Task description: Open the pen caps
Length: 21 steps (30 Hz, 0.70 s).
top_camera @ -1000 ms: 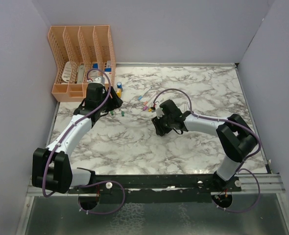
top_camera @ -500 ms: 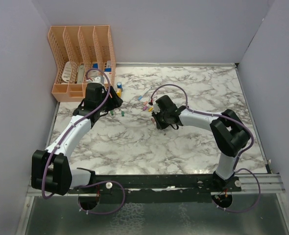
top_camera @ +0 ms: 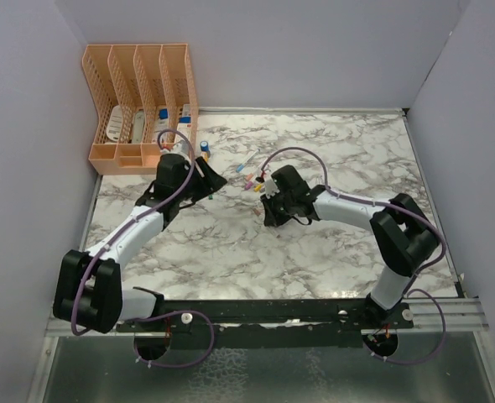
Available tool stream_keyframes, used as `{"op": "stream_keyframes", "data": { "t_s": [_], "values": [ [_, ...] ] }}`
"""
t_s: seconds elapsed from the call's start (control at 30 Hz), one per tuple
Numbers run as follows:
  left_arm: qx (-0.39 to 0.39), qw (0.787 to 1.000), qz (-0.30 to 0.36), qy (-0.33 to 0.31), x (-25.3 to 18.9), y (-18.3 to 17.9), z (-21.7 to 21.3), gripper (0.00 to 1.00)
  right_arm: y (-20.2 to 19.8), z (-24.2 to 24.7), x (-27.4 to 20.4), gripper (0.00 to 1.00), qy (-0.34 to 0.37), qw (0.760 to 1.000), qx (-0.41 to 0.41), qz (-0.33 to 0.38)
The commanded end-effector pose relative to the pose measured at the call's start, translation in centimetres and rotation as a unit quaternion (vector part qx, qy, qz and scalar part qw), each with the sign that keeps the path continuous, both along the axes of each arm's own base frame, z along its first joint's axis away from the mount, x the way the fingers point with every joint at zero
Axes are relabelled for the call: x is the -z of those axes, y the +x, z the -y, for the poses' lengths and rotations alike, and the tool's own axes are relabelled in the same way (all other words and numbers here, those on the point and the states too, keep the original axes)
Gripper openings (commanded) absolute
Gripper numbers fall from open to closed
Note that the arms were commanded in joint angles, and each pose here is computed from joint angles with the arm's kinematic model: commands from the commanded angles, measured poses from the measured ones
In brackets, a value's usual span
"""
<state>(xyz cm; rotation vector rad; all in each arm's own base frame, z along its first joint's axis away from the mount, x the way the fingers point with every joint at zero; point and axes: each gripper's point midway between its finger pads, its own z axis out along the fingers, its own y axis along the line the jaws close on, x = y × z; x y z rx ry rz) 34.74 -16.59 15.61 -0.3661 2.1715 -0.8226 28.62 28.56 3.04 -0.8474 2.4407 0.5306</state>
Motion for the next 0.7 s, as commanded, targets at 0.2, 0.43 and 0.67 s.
{"op": "stream_keyframes", "data": {
  "t_s": [0.2, 0.43, 0.67],
  "values": [
    [0.074, 0.991, 0.006, -0.111, -1.4, -0.5, 8.1, 0.6, 0.9, -4.4, -8.7, 0.01, 0.139, 0.989, -0.019, 0.047],
    [0.087, 0.99, -0.002, -0.115, -1.0, -0.8, 9.6, 0.59, 1.0, -4.7, -11.8, 0.01, 0.177, 0.981, -0.017, 0.074],
    [0.089, 0.989, -0.005, -0.114, -0.8, -0.9, 10.0, 0.58, 0.7, -4.9, -13.0, 0.01, 0.191, 0.978, -0.022, 0.079]
  ]
}}
